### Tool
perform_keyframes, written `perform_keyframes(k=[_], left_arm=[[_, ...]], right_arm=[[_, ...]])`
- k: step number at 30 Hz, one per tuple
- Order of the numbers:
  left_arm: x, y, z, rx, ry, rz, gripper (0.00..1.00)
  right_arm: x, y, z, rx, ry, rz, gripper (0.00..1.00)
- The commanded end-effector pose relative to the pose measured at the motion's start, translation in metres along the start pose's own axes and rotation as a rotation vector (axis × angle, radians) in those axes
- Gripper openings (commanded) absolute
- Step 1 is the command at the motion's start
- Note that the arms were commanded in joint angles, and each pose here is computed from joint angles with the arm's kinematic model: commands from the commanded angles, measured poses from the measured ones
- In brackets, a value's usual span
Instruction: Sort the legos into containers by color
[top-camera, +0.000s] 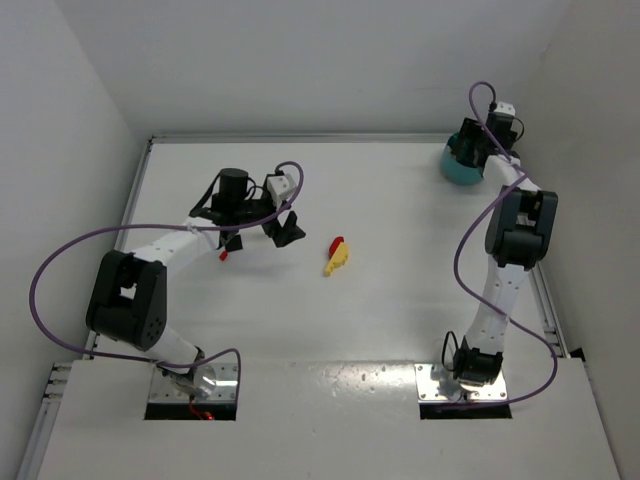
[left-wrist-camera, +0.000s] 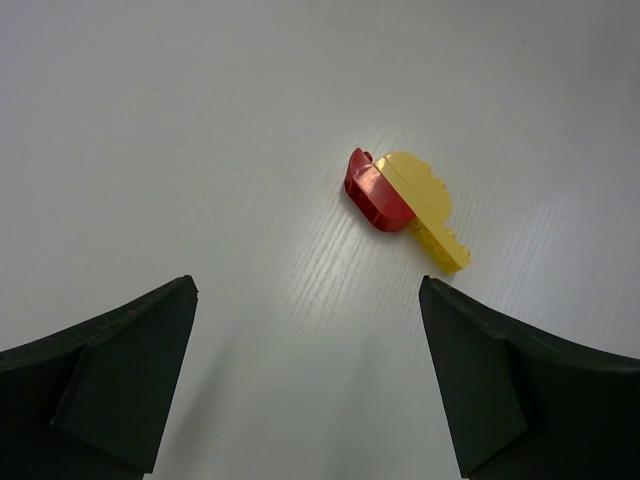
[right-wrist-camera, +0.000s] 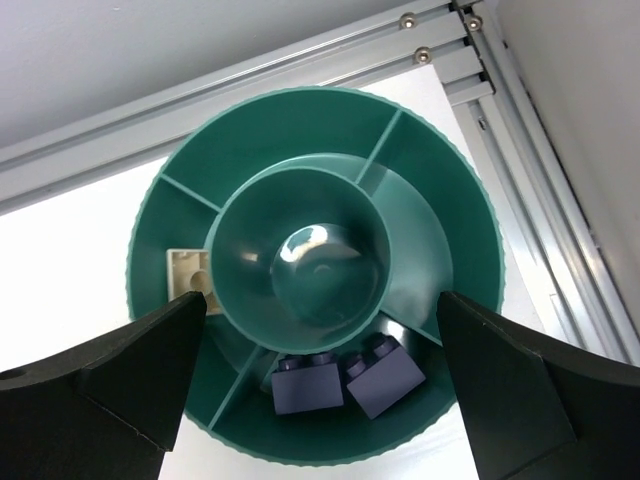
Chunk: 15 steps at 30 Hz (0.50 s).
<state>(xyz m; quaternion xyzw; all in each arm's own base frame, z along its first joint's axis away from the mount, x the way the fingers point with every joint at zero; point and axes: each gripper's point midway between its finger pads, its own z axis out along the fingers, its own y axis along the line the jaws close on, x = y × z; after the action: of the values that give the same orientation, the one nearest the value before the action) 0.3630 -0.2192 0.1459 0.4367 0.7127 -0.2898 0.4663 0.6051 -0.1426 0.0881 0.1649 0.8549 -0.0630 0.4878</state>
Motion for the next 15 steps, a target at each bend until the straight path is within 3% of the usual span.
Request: perform_keyframes(k=[1,15], left_arm=[[-0.008,0.003,0.000,0.007,-0.042,0.026,1.00],[-0.006,0.000,-0.003,0.007,-0.042,0.026,1.00]], right_arm=[[-0.023,0.008,-0.014,-0.048,-0.046,0.045,1.00],[-0.020,0.016,-0.045,-0.101,-0.036,0.063,1.00]])
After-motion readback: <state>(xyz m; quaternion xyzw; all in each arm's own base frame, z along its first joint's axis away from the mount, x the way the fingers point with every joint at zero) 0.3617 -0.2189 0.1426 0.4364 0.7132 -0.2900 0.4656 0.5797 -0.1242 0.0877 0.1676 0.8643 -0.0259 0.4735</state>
